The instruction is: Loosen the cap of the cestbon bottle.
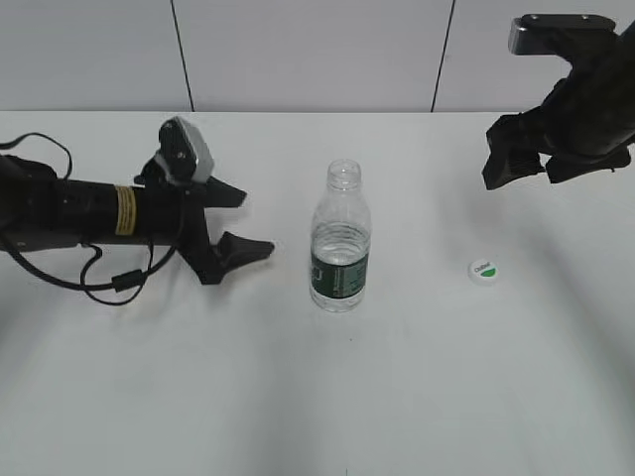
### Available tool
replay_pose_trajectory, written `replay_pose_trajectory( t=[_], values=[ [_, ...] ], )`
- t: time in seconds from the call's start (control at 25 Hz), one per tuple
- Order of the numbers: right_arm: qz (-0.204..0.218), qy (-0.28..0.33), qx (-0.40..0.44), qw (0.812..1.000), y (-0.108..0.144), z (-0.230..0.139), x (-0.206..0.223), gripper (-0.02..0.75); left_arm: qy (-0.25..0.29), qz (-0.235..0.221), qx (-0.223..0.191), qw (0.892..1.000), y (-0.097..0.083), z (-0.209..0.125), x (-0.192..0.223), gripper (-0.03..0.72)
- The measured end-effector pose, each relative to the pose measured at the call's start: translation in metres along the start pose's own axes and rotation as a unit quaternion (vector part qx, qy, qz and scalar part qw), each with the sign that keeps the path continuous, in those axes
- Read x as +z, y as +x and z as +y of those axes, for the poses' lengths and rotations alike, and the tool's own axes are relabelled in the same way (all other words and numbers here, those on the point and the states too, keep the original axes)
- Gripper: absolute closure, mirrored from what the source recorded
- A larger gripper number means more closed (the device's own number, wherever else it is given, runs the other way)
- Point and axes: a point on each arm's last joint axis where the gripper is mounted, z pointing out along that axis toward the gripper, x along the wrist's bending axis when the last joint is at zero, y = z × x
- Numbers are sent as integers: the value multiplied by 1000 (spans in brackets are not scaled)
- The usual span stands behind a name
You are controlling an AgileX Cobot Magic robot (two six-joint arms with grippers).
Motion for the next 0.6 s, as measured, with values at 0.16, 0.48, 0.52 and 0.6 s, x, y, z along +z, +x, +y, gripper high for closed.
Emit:
replay_pose_trajectory(
  t=[0.16,0.48,0.52,0.6],
  values=[
    [-2,-18,-3,1000,1,2,-12,146,83,132,-18,988,24,17,-24,104],
    [-6,-40,-8,999,1,4,-27,146,229,374,-204,875,52,47,-94,152],
    [-8,-44,-11,999,1,4,-31,146,258,393,-221,854,55,51,-103,161],
    [-12,-50,-16,999,1,4,-36,146,316,407,-250,819,59,60,-117,168]
  ],
)
